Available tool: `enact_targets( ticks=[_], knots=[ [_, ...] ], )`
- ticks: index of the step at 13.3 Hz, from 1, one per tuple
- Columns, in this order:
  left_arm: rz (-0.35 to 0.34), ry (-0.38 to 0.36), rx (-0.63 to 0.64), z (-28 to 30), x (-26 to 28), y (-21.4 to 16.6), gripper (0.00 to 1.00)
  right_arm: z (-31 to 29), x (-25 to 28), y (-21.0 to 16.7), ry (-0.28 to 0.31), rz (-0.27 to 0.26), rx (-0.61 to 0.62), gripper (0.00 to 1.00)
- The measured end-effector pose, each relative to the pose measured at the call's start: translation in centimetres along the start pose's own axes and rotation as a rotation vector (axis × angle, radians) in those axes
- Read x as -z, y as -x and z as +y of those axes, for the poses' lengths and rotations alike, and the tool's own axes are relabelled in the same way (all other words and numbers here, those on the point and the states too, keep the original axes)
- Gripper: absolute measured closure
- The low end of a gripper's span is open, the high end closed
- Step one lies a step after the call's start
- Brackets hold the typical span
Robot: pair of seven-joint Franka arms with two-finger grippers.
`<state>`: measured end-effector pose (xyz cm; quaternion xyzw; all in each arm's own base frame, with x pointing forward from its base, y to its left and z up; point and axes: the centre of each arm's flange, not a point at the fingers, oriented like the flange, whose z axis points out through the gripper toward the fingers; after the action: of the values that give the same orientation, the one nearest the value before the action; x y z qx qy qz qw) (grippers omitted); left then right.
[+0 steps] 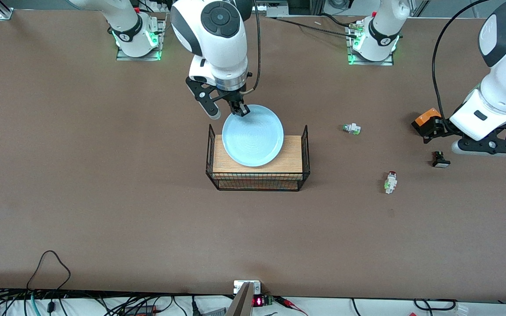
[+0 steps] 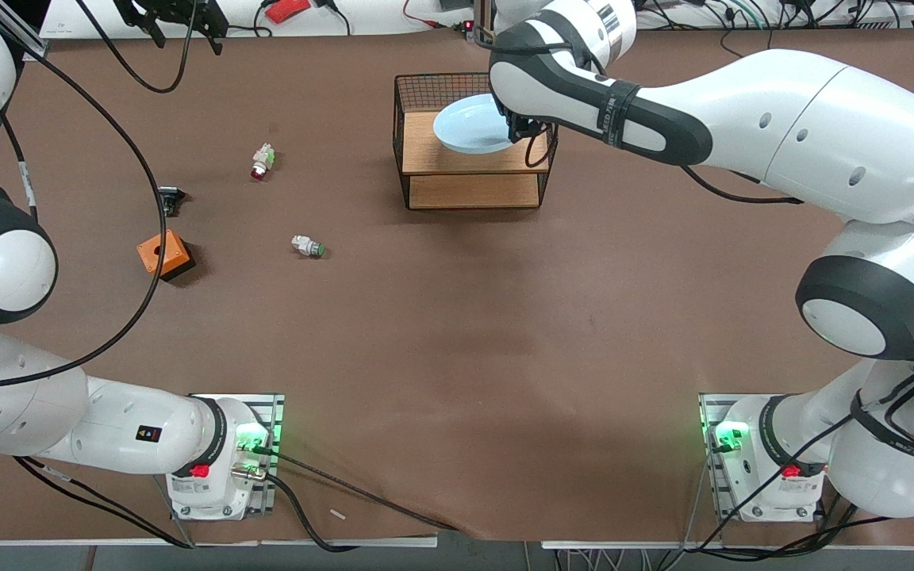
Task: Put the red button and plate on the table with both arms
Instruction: 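Grasp the blue plate rim with the right gripper, then lift the plate off the basket and carry it beside the basket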
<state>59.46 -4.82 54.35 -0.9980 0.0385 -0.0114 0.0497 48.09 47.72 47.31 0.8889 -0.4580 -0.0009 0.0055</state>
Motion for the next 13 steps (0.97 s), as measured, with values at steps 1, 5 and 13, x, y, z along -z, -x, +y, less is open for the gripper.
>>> enact_targets(
  ticks=[1,5,13],
  knots=[
    [0.0,0.0,0.0,0.0,0.0,0.0,0.0,0.1,0.2,0.0,0.006,-0.003,-0.002,0.97],
    [0.0,0.0,-0.002,0.1,0.0,0.0,0.0,0.0,1.3,-0.2,-0.002,-0.015,-0.008,0.97],
    [0.001,0.0,-0.005,0.3,0.0,0.0,0.0,0.7,4.5,-2.6,0.018,-0.011,0.048,0.97]
  ],
)
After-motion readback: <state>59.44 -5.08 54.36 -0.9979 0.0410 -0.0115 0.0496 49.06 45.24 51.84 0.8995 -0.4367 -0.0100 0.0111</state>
